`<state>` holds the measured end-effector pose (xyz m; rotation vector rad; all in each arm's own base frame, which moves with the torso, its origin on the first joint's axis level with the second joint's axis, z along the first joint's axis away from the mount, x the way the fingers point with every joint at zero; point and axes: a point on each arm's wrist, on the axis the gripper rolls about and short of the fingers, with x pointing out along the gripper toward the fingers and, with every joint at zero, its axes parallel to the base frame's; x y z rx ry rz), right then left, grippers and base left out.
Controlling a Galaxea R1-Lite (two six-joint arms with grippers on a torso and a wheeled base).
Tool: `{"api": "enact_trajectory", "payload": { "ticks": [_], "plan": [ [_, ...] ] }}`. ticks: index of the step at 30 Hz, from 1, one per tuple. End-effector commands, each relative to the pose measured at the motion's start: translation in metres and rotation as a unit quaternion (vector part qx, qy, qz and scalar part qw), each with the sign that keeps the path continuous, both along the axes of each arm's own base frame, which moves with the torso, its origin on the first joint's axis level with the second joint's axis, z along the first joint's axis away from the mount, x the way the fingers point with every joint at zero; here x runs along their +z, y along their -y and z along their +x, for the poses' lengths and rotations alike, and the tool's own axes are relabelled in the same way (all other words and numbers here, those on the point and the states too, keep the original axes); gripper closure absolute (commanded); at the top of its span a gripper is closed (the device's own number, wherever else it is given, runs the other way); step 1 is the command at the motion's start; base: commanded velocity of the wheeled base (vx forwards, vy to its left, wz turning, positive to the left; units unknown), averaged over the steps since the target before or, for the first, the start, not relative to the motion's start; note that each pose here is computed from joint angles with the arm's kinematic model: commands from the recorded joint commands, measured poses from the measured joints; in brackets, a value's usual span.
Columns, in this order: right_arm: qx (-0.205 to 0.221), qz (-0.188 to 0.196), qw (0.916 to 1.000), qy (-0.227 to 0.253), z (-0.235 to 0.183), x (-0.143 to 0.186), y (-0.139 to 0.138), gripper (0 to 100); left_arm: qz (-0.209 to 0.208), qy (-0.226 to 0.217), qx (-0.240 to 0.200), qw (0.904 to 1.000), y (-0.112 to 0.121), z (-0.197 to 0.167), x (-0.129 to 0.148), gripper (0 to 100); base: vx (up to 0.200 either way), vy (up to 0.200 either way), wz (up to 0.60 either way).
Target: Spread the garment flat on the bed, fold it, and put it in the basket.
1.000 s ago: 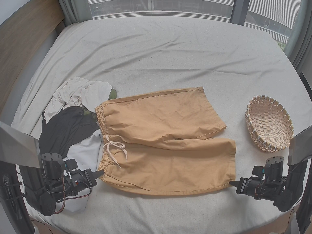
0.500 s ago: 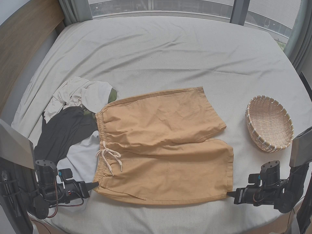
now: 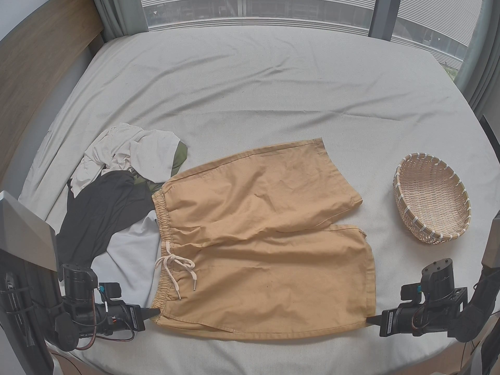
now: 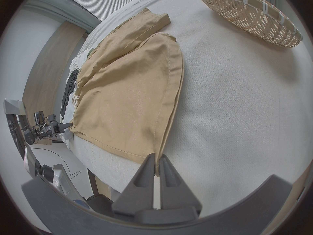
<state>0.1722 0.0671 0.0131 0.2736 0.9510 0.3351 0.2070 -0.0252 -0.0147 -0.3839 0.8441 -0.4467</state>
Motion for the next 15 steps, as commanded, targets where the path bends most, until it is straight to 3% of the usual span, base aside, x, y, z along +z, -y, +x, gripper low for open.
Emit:
{"api": "enact_trajectory", "payload": {
  "ticks": [1, 9, 12, 15],
  "plan": [
    [0.002, -0.004, 0.9999, -0.009, -0.007, 0.002, 0.002, 100, 0.002, -0.014, 0.003, 0.9999, -0.002, -0.006, 0.000, 100, 0.000, 0.000, 0.00],
    [0.006, -0.006, 0.9999, -0.009, -0.009, 0.003, 0.004, 100, 0.005, -0.003, -0.017, 0.9998, -0.006, -0.008, 0.004, 100, 0.000, 0.000, 0.00],
    [-0.002, 0.012, 0.9994, 0.032, -0.006, 0.015, 0.005, 100, -0.012, 0.028, -0.022, 0.9993, -0.007, -0.006, 0.014, 100, 0.000, 0.000, 0.00],
    [-0.018, 0.056, 0.9935, 0.098, 0.001, 0.035, 0.003, 100, -0.027, 0.085, -0.018, 0.9958, -0.008, 0.001, 0.027, 100, 0.000, 0.000, 0.00]
  ]
}}
